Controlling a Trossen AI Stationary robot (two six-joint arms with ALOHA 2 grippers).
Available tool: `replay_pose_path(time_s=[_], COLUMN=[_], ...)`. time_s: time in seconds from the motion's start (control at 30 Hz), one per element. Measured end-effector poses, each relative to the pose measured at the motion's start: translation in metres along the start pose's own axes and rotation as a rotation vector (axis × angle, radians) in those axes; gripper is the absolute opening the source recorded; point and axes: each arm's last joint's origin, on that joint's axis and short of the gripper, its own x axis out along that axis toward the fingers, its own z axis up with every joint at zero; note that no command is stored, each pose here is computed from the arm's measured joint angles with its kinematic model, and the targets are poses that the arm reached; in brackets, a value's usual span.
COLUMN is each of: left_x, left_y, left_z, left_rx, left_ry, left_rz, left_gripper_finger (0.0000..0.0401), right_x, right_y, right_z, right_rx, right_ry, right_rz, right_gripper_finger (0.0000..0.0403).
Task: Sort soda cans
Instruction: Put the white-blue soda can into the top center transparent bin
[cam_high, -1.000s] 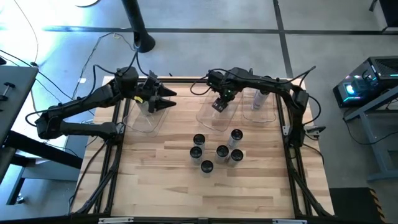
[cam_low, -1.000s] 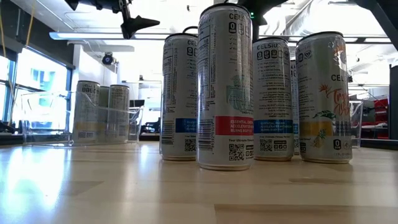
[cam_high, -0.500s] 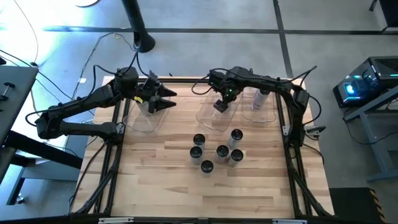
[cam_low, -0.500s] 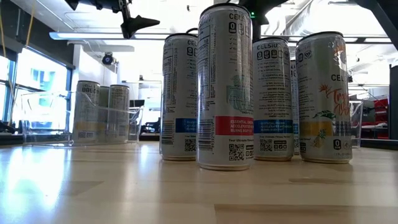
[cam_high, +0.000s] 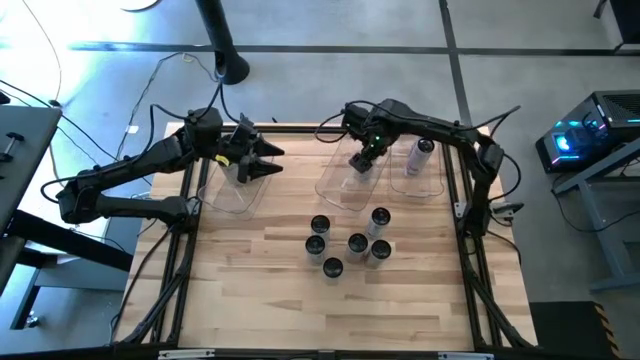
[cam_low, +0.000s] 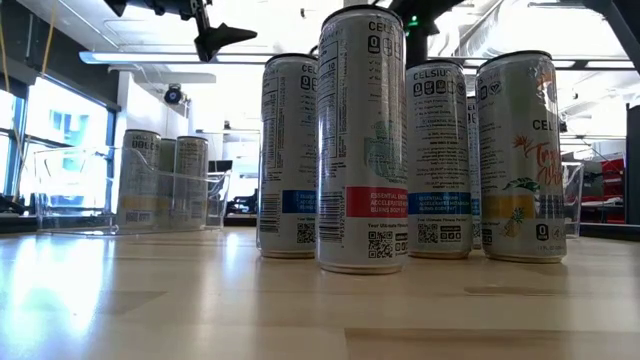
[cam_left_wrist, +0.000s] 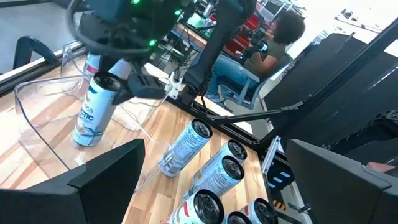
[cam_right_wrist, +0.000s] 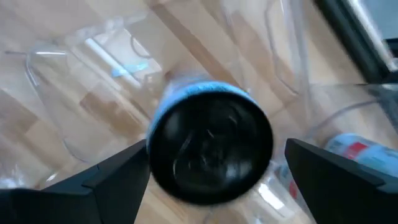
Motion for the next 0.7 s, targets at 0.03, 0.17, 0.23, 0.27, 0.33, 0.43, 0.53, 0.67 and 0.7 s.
replay_pose_path(time_s=[0.03, 0.17, 0.23, 0.27, 0.33, 0.43, 0.53, 0.67, 0.7], left_x=[0.0, 0.0, 0.0, 0.0, 0.0, 0.0, 0.0, 0.0, 0.0], left_y=[0.0, 0.0, 0.0, 0.0, 0.0, 0.0, -0.001, -0.001, -0.001], left_z=[0.0, 0.0, 0.0, 0.0, 0.0, 0.0, 0.0, 0.0, -0.001], left_rx=[0.0, 0.0, 0.001, 0.005, 0.009, 0.009, 0.009, 0.025, 0.032], left_ry=[0.0, 0.0, 0.0, 0.0, 0.0, 0.0, 0.011, 0.015, 0.015], left_rz=[0.0, 0.0, 0.0, 0.0, 0.0, -0.001, -0.024, -0.032, -0.032], left_gripper_finger=[0.0385, 0.0385, 0.0385, 0.0385, 0.0385, 0.0385, 0.0385, 0.0385, 0.0385], right_x=[-0.003, -0.016, -0.023, -0.027, -0.032, -0.039, -0.05, -0.069, -0.074], right_y=[-0.001, -0.005, -0.007, -0.008, -0.009, -0.007, -0.003, 0.003, 0.006], right_z=[-0.002, -0.012, -0.016, -0.018, -0.021, -0.025, -0.032, -0.048, -0.051], right_rx=[0.0, -0.002, 0.004, 0.01, 0.019, 0.023, 0.014, 0.0, 0.003], right_ry=[-0.002, 0.01, 0.007, 0.002, -0.006, -0.017, -0.04, -0.077, -0.089], right_rz=[-0.007, -0.013, -0.013, -0.011, 0.013, 0.056, 0.085, 0.123, 0.131], right_gripper_finger=[0.0359, 0.036, 0.036, 0.036, 0.036, 0.036, 0.036, 0.036, 0.036])
